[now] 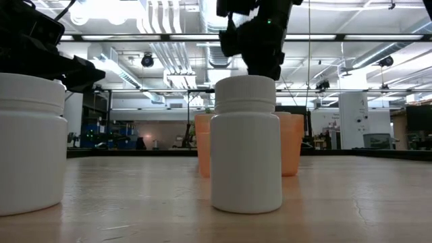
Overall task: Pick and place pill bottles into a basket
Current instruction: Put the white pill bottle into the orange bin
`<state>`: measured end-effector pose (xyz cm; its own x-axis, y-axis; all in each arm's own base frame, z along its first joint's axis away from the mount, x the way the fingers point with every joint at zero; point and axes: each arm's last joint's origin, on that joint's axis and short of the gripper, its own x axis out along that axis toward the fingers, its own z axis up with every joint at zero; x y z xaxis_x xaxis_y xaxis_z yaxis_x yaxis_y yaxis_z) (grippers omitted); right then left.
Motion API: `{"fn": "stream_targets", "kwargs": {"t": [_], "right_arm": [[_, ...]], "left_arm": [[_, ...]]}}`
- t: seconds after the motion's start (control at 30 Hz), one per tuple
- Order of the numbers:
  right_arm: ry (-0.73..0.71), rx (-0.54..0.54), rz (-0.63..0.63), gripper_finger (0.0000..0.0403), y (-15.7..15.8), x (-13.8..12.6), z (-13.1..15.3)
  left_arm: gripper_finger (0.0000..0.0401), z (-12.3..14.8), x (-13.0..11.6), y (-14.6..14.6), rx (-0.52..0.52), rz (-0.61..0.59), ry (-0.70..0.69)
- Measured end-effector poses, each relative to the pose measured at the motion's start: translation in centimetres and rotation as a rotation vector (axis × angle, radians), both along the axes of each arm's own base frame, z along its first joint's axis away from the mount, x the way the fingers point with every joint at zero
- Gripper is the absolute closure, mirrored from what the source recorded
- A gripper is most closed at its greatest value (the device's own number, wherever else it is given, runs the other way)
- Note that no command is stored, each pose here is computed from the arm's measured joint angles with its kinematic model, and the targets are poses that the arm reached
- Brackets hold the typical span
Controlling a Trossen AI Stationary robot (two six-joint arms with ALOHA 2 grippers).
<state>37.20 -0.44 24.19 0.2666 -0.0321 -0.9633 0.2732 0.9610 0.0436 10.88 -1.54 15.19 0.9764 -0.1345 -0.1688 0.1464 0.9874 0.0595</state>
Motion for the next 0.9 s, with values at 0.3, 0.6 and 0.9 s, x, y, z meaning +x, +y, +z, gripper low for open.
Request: {"fn": "stream_targets", "kwargs": {"t": [0.3, 0.6, 0.9], "right_arm": [[0.036, -0.005, 0.023, 0.0255, 0.0, 0.7, -1.8], [0.089, -0.009, 0.04, 0.0255, -0.2, 1.5, -4.0], [0.107, -0.012, 0.053, 0.0248, -0.4, 1.8, -5.1]], "left_arm": [[0.0173, 0.0, 0.0, 0.0, 0.0, 0.0, -0.001], [0.0173, 0.0, 0.0, 0.0, 0.0, 0.0, 0.001], [0.0173, 0.0, 0.0, 0.0, 0.0, -0.001, -0.001]]}}
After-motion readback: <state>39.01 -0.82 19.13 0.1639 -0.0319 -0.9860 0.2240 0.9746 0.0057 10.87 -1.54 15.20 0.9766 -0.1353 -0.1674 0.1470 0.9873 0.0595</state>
